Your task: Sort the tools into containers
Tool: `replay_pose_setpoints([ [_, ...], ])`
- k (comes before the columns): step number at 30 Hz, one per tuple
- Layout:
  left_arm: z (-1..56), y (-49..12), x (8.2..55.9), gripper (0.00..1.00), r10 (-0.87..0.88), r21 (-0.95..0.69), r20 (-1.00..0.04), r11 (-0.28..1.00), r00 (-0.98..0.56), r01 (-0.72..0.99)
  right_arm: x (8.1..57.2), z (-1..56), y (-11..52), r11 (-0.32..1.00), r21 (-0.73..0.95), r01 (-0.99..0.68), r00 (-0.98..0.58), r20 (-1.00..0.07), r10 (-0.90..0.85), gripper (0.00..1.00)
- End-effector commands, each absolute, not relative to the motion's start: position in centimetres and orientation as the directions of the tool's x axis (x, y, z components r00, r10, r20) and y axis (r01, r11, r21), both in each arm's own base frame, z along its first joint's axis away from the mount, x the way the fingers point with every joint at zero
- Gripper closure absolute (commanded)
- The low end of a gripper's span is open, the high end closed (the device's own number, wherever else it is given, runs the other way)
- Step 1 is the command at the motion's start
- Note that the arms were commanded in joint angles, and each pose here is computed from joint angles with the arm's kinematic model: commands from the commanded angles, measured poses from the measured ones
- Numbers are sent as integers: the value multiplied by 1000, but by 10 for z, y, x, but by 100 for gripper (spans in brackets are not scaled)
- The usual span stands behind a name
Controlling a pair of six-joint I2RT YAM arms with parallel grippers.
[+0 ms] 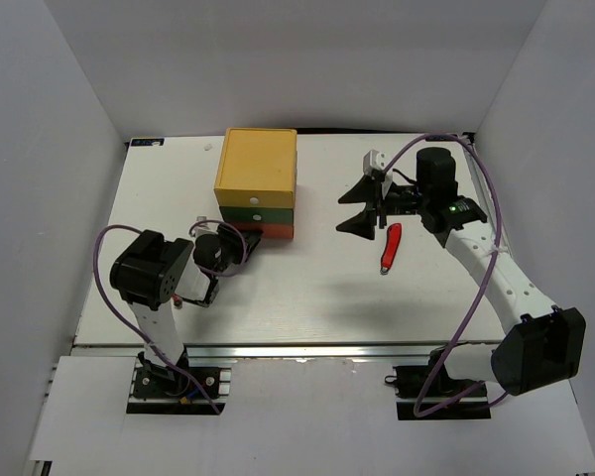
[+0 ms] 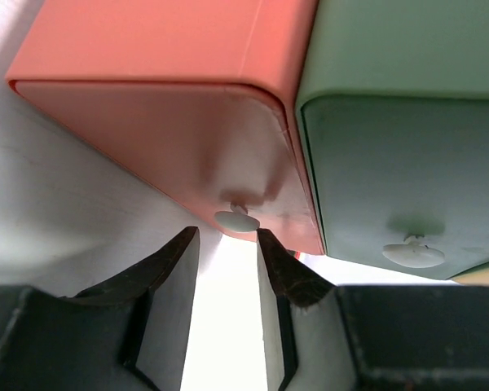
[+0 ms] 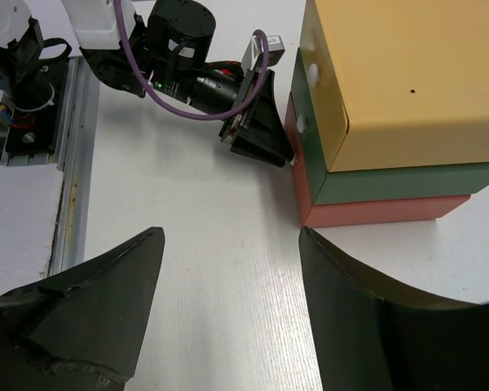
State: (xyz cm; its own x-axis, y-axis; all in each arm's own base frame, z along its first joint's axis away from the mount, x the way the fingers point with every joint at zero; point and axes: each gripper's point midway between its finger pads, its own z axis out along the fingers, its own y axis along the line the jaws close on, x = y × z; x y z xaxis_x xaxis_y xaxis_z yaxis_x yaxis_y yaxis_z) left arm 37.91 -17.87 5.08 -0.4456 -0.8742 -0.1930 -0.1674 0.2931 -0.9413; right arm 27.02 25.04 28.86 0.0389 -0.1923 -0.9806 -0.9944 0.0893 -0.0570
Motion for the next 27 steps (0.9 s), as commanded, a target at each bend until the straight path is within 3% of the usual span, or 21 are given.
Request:
replay_pose_setpoints([
  [1,56,-177,388,56,-882,-943,-207,295,-424,-152,263,297,247,80,-74,-994,60,-984,-169,26],
  [10,59,-175,379,71,-889,-954,-185,265,-418,-142,260,292,246,78,-64,-995,50,-984,-173,27],
  [18,58,-170,362,75,-890,-952,-183,266,-417,-151,258,290,245,80,-65,-995,50,-983,-176,27],
  [27,69,-175,368,48,-885,-958,-188,260,-427,-117,258,287,244,80,-68,-994,52,-982,-181,28],
])
